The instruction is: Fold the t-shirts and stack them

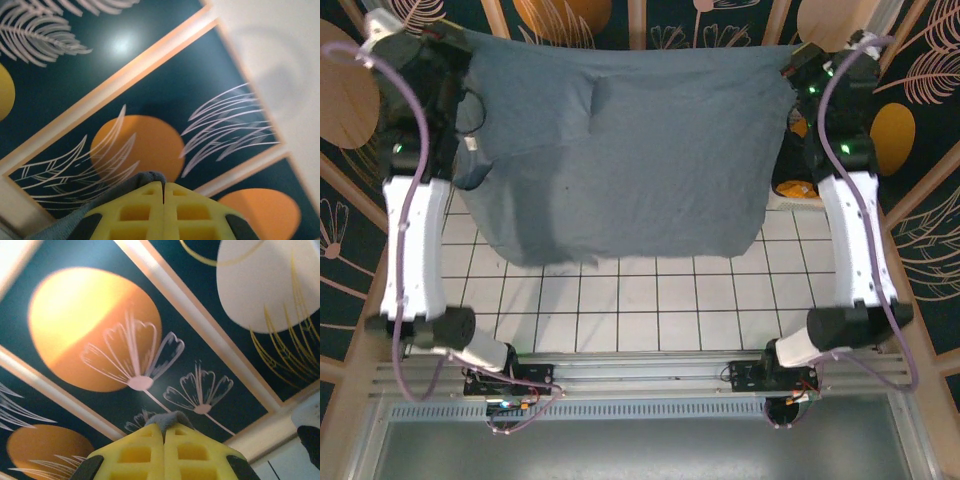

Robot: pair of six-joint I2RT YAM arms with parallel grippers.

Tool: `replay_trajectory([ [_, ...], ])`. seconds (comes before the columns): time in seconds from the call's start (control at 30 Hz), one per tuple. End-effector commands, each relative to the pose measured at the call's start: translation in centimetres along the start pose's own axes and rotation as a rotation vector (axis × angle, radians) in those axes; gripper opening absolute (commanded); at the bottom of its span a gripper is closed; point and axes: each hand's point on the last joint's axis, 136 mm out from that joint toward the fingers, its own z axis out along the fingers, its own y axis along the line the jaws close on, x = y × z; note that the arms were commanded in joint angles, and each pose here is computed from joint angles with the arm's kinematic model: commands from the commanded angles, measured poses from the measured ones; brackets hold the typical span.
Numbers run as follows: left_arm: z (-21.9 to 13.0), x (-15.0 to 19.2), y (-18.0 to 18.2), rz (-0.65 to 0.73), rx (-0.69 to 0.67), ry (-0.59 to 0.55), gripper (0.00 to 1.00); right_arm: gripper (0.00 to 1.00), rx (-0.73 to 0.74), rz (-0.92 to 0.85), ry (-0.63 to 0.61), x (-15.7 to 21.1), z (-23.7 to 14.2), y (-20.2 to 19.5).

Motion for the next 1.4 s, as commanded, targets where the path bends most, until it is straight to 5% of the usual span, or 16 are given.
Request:
replay_trajectory([
  [0.0,3.4,0.4,1.1,-0.001,-0.009,0.043,0.00,0.00,-0.102,0.035,-0.002,-1.1,2.1,1.6],
  [0.23,6.0,-2.0,-1.1,-0.045,0.126,0.052,0.00,0.00,-0.122,0.061,0.015,-2.7,4.8,2.4],
  [0.43,1.3,-5.6,-3.1,-0.081,0.138,-0.039,0.00,0.00,-0.063,0.052,-0.056,-5.5,2.2,2.2],
  [0.57,-2.9,-5.2,0.8,-0.099,-0.026,-0.059,0.00,0.00,0.058,0.064,-0.080,-4.9,-1.0,-0.9],
  [0.77,-4.3,5.3,16.4,-0.083,-0.382,0.176,0.00,0.00,0.306,0.097,0.138,6.2,-3.3,-10.5],
  [0.83,-4.5,10.1,22.6,-0.084,-0.501,0.288,0.09,0.00,0.425,0.099,0.237,11.5,-4.1,-15.2],
  [0.9,-4.6,14.6,28.0,-0.068,-0.572,0.404,0.29,0.00,0.515,0.091,0.356,16.6,-4.5,-19.4],
  [1.03,-6.7,21.1,37.5,0.008,-0.793,0.598,0.46,0.25,0.674,0.021,0.627,25.4,-5.7,-25.9],
  [1.13,-9.2,22.3,39.7,0.034,-0.852,0.629,0.52,0.33,0.735,-0.009,0.744,28.4,-7.2,-27.7],
  [1.23,-12.1,23.3,39.4,0.022,-0.849,0.661,0.53,0.47,0.723,-0.056,0.752,28.9,-8.7,-27.2],
  [1.37,-16.2,27.3,37.7,-0.039,-0.819,0.786,0.52,0.52,0.738,-0.107,0.775,28.9,-10.7,-27.1],
])
